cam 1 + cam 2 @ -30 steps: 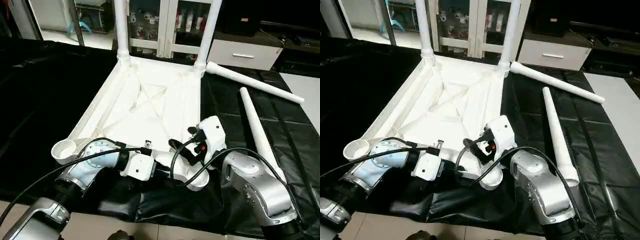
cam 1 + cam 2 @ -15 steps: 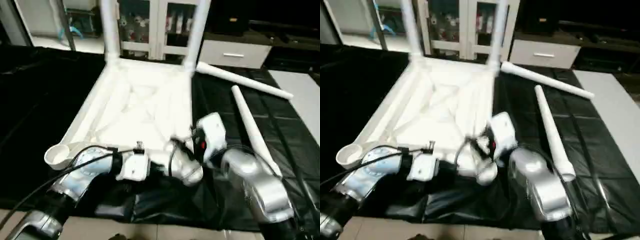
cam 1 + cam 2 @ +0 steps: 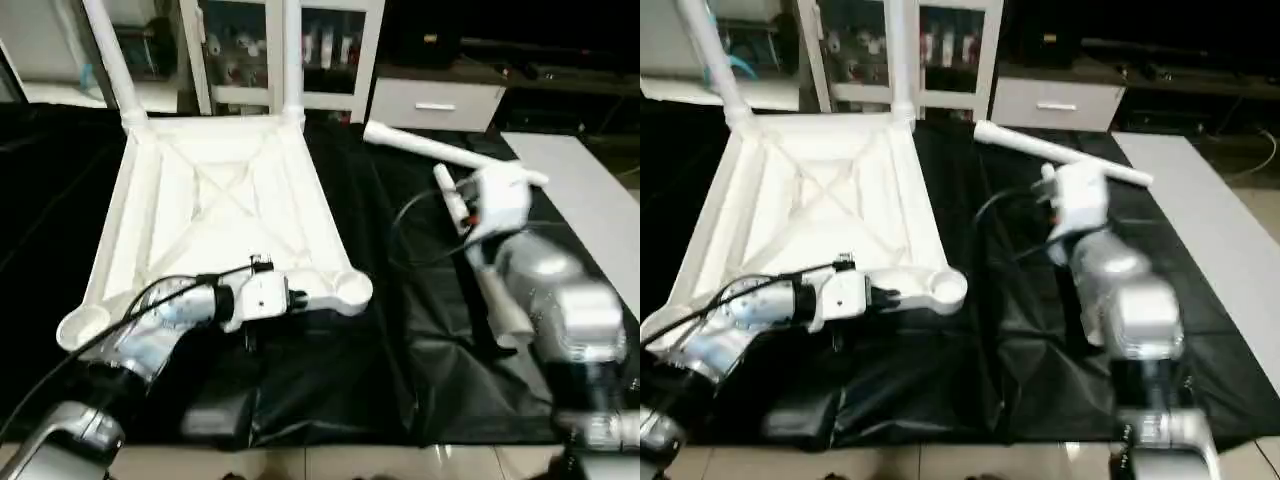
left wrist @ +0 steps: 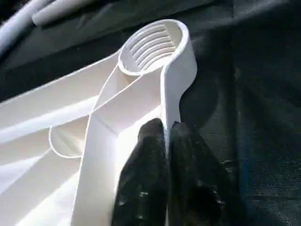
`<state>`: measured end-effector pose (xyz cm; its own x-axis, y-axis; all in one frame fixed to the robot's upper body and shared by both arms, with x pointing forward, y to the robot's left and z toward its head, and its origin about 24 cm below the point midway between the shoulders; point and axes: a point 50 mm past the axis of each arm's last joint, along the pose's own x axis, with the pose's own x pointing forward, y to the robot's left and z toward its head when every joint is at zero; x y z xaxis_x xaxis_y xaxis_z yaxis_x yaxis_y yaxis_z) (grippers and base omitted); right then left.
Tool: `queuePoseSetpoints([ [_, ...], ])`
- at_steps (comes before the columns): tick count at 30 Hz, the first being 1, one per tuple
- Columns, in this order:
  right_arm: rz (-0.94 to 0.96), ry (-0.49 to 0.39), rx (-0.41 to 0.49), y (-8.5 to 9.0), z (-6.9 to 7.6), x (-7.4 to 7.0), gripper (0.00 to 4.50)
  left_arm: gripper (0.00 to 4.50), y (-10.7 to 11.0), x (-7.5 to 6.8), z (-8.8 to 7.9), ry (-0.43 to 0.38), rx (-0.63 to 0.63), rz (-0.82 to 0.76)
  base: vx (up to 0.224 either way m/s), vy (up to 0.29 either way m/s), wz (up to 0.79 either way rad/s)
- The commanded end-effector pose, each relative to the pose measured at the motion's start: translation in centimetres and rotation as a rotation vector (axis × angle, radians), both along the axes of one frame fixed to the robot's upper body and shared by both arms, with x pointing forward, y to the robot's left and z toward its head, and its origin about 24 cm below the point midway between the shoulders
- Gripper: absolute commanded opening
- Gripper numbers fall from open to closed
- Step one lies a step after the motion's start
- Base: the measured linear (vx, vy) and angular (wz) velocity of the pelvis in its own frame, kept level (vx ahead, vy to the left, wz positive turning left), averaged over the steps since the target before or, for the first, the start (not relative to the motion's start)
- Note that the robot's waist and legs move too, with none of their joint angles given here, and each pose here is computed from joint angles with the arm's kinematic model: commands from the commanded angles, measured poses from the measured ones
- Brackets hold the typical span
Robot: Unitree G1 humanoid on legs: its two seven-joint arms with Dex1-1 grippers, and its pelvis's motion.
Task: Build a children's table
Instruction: Pick table leg
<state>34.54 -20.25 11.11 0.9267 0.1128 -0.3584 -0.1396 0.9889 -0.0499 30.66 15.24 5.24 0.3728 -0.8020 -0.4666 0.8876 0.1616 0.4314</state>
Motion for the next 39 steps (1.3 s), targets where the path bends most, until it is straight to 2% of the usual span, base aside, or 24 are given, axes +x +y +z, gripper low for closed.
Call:
queuePoseSetpoints([
  [1, -0.031, 0.111, -0.008, -1.6, -0.8, 0.3, 4.33, 0.62, 0.3, 0.0, 1.4, 0.045, -0.06, -0.018, 0.0, 0.0, 0.0],
  [3, -0.043, 0.176, -0.022, -2.7, -1.1, 0.7, 4.5, 0.94, 0.0, -0.3, 2.5, 0.051, -0.114, -0.056, 0.0, 0.0, 0.0],
  [6, -0.061, 0.254, -0.042, -4.1, -1.5, 1.0, 4.5, 1.1, -0.7, -0.5, 4.1, 0.056, -0.2, -0.09, 0.0, 0.0, 0.0],
  [9, -0.064, 0.291, -0.043, -4.5, -1.7, 1.0, 4.5, 1.35, -1.0, -0.6, 5.0, 0.043, -0.221, -0.11, 0.0, 0.0, 0.0],
  [11, -0.058, 0.33, -0.007, -4.5, -1.9, 1.0, 4.5, 1.45, -1.4, -0.9, 5.8, 0.036, -0.235, -0.142, 0.0, 0.0, 0.0],
  [14, -0.052, 0.412, 0.018, -4.4, -2.6, 0.4, 4.5, 1.78, -1.9, -1.5, 6.6, 0.049, -0.246, -0.174, 0.0, 0.0, 0.0],
  [15, -0.061, 0.473, 0.007, -4.5, -3.5, -0.1, 4.5, 1.78, -2.3, -1.9, 7.0, 0.063, -0.247, -0.198, 0.0, 0.0, 0.0],
  [16, -0.061, 0.473, 0.007, -4.5, -3.5, -0.1, 4.5, 1.89, -2.3, -1.9, 7.0, 0.063, -0.247, -0.198, 0.0, 0.0, 0.0],
  [17, -0.072, 0.533, 0.009, -4.7, -4.4, -0.5, 4.5, 1.96, -2.7, -2.5, 7.6, 0.077, -0.247, -0.226, 0.0, 0.0, 0.0],
  [23, -0.104, 0.615, 0.064, -4.8, -6.1, -1.5, 4.5, 2.49, -4.1, -2.9, 9.0, 0.065, -0.298, -0.275, 0.0, 0.0, 0.0],
  [25, -0.11, 0.626, 0.057, -5.0, -6.4, -1.6, 4.5, 2.59, -4.4, -3.0, 9.0, 0.076, -0.294, -0.284, 0.0, 0.0, 0.0],
  [26, -0.114, 0.632, 0.067, -5.0, -6.5, -1.7, 4.22, 2.72, -4.5, -3.2, 9.0, 0.086, -0.288, -0.292, 0.0, 0.0, 0.0],
  [28, -0.117, 0.637, 0.075, -5.0, -6.5, -1.8, 4.22, 2.72, -4.7, -3.4, 9.0, 0.097, -0.286, -0.293, 0.0, 0.0, 0.0],
  [31, -0.127, 0.638, 0.085, -5.2, -6.5, -1.9, 3.82, 2.75, -4.8, -3.7, 8.9, 0.141, -0.272, -0.276, 0.0, 0.0, 0.0],
  [35, -0.133, 0.622, 0.099, -5.2, -6.3, -1.8, 3.55, 2.75, -4.7, -3.9, 8.8, 0.172, -0.272, -0.275, 0.0, 0.0, 0.0],
  [39, -0.141, 0.57, 0.153, -4.9, -5.8, -1.4, 3.24, 2.75, -4.6, -3.8, 9.0, 0.177, -0.29, -0.258, 0.0, 0.0, 0.0],
])
